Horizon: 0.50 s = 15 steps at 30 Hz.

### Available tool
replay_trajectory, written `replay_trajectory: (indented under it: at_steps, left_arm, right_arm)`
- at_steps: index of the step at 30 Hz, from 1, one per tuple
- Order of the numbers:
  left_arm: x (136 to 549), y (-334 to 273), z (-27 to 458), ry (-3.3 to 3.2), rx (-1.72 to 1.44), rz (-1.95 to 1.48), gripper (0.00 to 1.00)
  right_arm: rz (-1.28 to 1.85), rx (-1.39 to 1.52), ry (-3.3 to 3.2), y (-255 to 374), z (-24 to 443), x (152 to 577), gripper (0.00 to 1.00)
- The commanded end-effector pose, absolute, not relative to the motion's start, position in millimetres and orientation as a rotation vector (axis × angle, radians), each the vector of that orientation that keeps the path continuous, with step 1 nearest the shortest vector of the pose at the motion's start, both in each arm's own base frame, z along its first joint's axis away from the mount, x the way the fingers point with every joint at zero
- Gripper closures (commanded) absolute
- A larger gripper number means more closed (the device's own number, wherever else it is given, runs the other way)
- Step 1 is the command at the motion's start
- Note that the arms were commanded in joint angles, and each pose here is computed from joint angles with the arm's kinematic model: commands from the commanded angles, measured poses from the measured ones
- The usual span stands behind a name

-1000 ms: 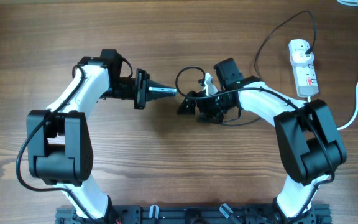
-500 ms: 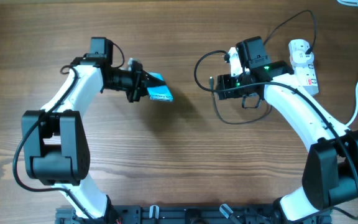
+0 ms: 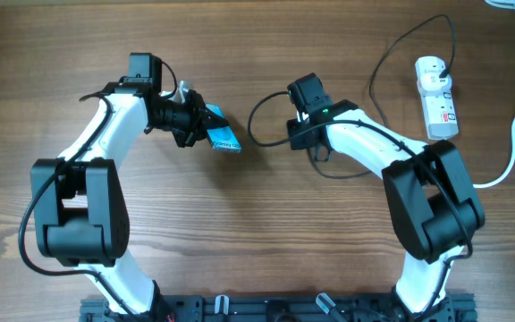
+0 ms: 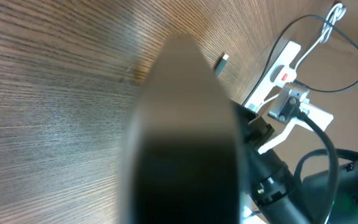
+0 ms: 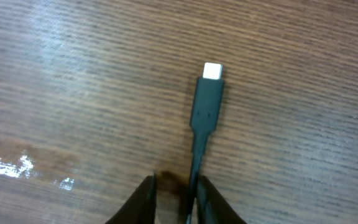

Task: Plug charger to phone and switch on socket
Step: 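Reach the right gripper down and grasp the black USB-C cable plug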

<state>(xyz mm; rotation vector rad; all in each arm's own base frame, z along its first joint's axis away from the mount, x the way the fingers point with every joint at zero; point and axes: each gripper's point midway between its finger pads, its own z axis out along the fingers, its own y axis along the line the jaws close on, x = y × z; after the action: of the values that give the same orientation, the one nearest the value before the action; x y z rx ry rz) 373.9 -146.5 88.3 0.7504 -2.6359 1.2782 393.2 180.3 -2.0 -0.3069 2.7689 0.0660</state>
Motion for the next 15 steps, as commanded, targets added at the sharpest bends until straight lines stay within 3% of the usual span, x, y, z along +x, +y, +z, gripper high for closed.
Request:
replay_trajectory:
  at_steps: [1,3,5,6,8,9,12,15]
  left_arm:
    - [375,-147,95,-2.652,0.712,1.308,0.96]
    - [375,-147,95,-2.652,0.712,1.308,0.96]
    - [375,-147,95,-2.652,0.712,1.308,0.96]
    - [375,-147,95,-2.655,0.713,1.305,0.96]
    - [375,-146,94,-2.662,0.717,1.295,0.96]
    - [375,-146,94,-2.661,0.717,1.295,0.96]
    - [375,-146,94,-2.661,0.717,1.295,0.96]
    - [375,-146,94,-2.661,0.717,1.295,0.96]
  right_arm:
    - [-0.005,-0.265,2.897,167,-36,373,0.94]
    - [-0.052,-0.303,3.063,153,-41,333,0.95]
    - [-0.096,-0.471,3.219,140,-39,293,0.88]
    - [-0.113,-0.561,3.247,135,-38,284,0.78]
    - [-0.112,-0.631,3.242,134,-37,282,0.45]
    - [-0.093,-0.62,3.207,139,-39,290,0.4]
    - [-0.039,-0.492,3.091,153,-41,322,0.43]
    - [-0.008,-0.367,3.06,159,-41,333,0.65]
